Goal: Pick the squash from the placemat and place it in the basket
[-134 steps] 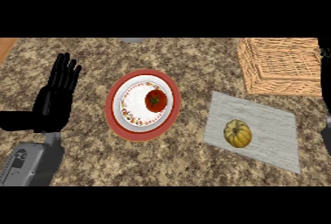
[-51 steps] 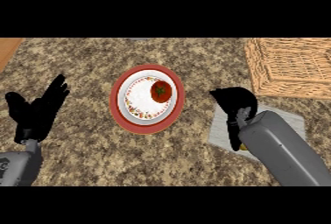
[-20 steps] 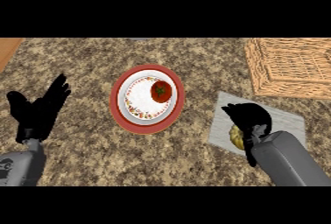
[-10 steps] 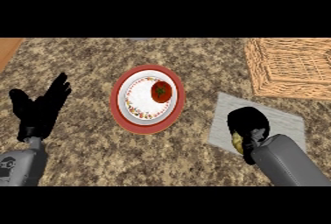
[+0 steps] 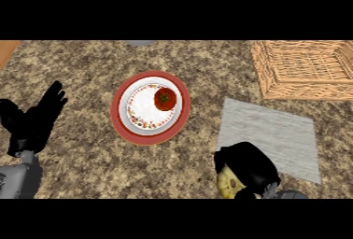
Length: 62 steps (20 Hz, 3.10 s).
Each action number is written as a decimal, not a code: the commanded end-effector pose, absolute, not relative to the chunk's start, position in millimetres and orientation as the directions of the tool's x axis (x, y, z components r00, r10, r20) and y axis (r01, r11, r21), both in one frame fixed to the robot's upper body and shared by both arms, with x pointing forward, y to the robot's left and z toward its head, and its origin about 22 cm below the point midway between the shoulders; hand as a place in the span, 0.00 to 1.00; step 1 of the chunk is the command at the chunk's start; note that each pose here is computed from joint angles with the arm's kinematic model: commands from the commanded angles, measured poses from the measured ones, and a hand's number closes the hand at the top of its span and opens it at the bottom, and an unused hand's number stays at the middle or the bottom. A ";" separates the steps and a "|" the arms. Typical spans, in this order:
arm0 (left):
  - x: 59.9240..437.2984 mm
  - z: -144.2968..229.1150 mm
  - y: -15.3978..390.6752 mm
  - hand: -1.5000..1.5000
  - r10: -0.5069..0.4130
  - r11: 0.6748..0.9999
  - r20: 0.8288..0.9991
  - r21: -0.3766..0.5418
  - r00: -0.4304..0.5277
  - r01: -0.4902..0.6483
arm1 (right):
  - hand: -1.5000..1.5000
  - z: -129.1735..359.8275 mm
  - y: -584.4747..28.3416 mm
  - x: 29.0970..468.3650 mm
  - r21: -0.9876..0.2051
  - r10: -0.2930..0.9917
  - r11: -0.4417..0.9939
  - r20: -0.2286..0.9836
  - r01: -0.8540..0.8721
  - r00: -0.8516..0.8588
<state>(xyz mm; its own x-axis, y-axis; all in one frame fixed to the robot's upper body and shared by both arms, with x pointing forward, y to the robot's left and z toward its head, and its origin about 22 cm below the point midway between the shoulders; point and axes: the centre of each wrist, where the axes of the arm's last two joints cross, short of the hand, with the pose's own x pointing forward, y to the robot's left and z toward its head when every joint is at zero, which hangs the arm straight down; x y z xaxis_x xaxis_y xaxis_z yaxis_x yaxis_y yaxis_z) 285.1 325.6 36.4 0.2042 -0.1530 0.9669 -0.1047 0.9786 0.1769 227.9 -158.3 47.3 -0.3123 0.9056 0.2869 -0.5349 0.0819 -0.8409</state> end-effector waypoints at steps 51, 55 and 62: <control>294.2 46.8 319.2 0.50 -0.175 0.981 0.968 0.186 0.182 -0.049 | 1.00 258.0 -288.3 291.7 -0.680 0.749 0.643 0.654 0.352 -0.106; 285.5 36.4 305.2 0.50 -0.153 0.985 0.971 0.165 0.183 -0.050 | 1.00 245.4 -331.2 318.7 -0.682 0.756 0.637 0.645 0.359 -0.115; 288.4 37.7 318.8 0.50 -0.187 0.979 0.963 0.200 0.192 -0.051 | 1.00 224.7 -359.7 341.9 -0.658 0.729 0.664 0.675 0.355 -0.111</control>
